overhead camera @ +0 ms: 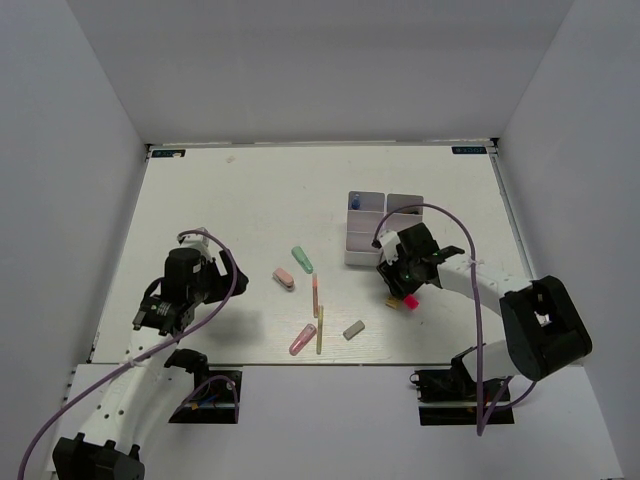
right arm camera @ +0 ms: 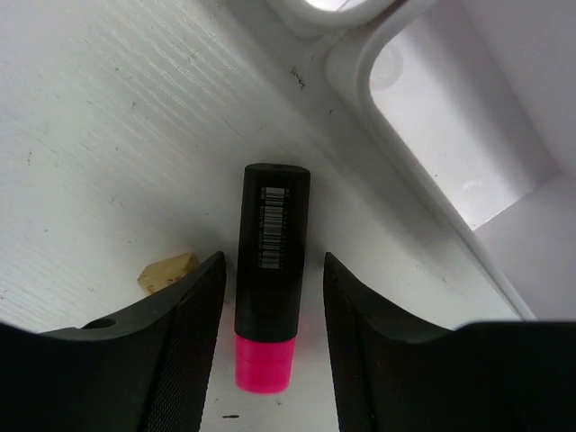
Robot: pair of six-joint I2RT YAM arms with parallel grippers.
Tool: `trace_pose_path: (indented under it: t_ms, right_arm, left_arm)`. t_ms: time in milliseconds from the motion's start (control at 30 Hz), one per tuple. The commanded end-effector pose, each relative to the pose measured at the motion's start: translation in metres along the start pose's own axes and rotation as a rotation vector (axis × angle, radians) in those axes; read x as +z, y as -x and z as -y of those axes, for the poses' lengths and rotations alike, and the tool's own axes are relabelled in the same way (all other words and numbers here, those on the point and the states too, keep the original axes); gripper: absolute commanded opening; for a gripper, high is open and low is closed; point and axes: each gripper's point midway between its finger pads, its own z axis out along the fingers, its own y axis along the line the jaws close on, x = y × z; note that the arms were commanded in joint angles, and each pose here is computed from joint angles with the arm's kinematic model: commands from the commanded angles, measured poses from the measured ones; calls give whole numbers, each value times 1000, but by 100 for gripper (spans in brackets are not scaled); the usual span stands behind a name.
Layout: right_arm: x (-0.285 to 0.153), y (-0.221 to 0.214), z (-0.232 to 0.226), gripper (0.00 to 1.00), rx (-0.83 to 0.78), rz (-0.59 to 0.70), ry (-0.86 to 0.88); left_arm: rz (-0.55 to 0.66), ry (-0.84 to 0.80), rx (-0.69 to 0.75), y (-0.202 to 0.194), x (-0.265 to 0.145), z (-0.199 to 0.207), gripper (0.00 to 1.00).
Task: Sort the stationery into containers
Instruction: Grab a piece of stationery with the right arm
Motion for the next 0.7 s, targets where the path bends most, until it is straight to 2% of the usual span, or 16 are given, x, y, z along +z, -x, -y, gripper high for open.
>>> trace_pose_path:
  t_ms: [0,133,200,233,400,633,667]
  right_arm:
    - [6,-4,-2,51,-1,-6,7]
    - [9,-13,-4,48,-10,-33,18]
    - [9,-17,-6,38,-18,-42,28]
    - [10,-18,-8,26,-20,-48,40]
    - [1,-19,-20,2,-25,-49,106]
    - [-43,20,-66,0,-91,102,364]
    - [-55,35,-69,0,-102,160,387]
  left_arm:
    - [12,-17,4,1,-1,1,95]
    - [14,-14,6,1,-1,1,97]
    - [22,-16,8,2,-1,1,97]
    - [17,-13,6,1,-1,0,97]
    - [25,-14,8,2,-3,0,97]
    - [16,-18,13,0,-1,1,97]
    - [16,-19,11,0,-1,1,97]
